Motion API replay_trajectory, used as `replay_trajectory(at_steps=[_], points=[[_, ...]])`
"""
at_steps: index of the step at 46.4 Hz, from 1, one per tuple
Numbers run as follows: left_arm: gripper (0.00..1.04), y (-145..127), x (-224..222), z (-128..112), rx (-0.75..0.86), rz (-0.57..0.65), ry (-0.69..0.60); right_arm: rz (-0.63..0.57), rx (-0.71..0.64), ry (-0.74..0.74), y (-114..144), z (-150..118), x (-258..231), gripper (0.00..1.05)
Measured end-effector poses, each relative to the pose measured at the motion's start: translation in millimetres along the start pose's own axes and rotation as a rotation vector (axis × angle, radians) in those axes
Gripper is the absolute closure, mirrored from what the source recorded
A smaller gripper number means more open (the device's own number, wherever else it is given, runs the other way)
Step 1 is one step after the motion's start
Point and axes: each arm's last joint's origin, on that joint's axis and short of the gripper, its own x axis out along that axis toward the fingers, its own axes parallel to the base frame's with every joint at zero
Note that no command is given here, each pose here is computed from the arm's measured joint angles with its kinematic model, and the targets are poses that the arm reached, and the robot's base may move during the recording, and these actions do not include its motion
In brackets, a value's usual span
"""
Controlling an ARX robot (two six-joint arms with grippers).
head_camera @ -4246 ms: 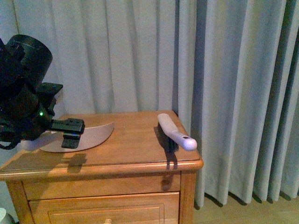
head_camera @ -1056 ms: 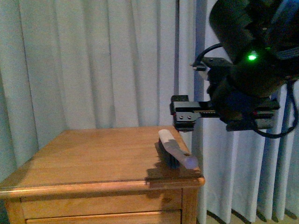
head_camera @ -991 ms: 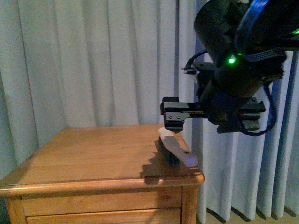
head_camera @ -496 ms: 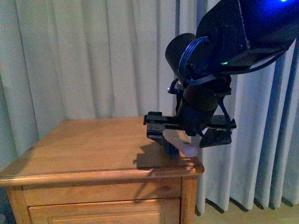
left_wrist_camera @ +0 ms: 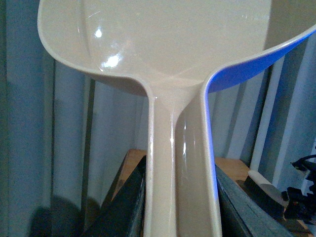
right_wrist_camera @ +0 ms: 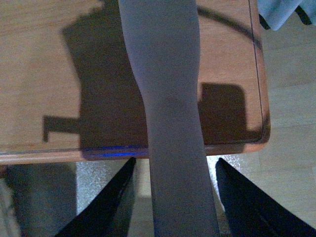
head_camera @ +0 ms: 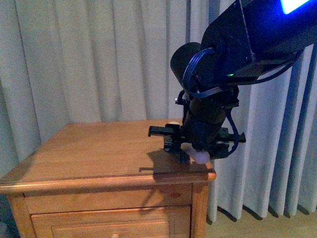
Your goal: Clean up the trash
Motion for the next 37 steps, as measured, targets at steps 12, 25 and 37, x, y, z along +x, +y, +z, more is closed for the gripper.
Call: replay_trajectory(at_steps=[12,25,37], points=[[0.77,0.0,0.0,0.0,0.000,0.000,0.000,0.027,-0.004,-0.008,1.3,0.2,-0.4,0.85],[0.77,0.0,0.0,0.0,0.000,0.000,0.000,0.023,-0.080,-0.152,-8.5,-3.8,-28.8,0.85],[0.77,0.0,0.0,0.0,0.000,0.000,0.000,0.035,-0.212,-0.499,-31.2,-12.4,-112.7,0.85]])
